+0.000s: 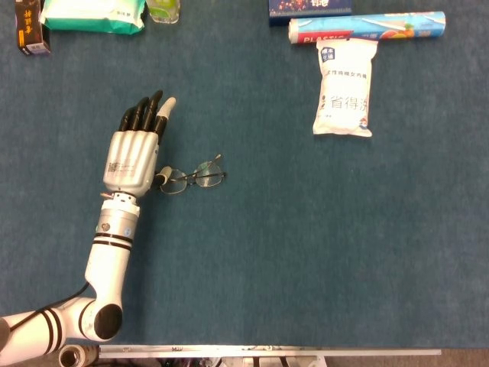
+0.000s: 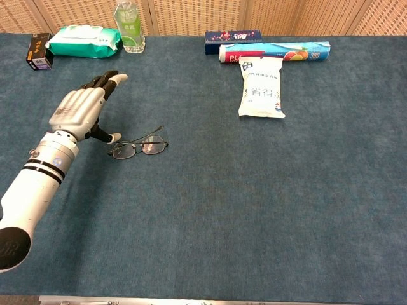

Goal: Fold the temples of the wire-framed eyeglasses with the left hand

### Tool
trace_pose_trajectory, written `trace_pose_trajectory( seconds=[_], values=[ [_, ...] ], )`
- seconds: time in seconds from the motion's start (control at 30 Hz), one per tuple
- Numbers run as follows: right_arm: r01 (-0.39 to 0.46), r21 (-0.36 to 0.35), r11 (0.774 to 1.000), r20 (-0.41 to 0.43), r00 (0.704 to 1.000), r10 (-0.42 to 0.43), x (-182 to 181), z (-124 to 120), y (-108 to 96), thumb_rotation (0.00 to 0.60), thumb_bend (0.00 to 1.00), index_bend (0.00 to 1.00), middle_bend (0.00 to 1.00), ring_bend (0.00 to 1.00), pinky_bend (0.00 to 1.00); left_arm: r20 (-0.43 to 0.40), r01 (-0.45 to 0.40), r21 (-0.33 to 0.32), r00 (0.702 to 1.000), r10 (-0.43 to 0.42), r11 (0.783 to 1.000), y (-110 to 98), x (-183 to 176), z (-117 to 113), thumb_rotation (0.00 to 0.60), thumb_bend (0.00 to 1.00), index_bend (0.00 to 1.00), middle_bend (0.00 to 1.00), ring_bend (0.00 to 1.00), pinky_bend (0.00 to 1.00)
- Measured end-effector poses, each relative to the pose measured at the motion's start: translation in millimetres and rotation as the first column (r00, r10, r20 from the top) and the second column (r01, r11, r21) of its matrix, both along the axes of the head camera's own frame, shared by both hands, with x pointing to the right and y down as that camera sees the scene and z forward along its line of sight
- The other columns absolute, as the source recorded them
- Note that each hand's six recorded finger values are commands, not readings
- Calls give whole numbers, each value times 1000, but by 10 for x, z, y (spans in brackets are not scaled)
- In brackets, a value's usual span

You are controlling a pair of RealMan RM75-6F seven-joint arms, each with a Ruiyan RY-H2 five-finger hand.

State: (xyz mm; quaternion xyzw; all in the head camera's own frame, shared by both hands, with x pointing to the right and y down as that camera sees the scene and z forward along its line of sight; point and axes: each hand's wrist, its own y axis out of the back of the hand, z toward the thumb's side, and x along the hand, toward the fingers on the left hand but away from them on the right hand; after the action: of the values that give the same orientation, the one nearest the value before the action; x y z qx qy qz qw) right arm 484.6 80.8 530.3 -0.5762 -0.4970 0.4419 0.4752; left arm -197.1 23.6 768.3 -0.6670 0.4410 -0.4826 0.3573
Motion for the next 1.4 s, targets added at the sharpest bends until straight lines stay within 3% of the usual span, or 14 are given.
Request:
trace_pose_trajectory(
  seconds=[0.77,1.2,1.4],
  values=[
    [-2,2,1000,1,1000,2,9,-15,7,600,470,471,373,231,414,-28,43,-45,999,-44,998,32,-114,211,600,164,0,0,0,101],
    [2,1,1000,3,1000,-2,-1,-16,22,600,470,471,373,231,414,-46,21,-4,999,-21,1000,51,-62,15,600,164,0,0,0,101],
    [3,7,1000,4,1000,-3,-1,-36,29,600,470,471,373,231,414,-54,24,-15,998,-25,1000,94,-56,24,600,164,0,0,0,101]
  ],
)
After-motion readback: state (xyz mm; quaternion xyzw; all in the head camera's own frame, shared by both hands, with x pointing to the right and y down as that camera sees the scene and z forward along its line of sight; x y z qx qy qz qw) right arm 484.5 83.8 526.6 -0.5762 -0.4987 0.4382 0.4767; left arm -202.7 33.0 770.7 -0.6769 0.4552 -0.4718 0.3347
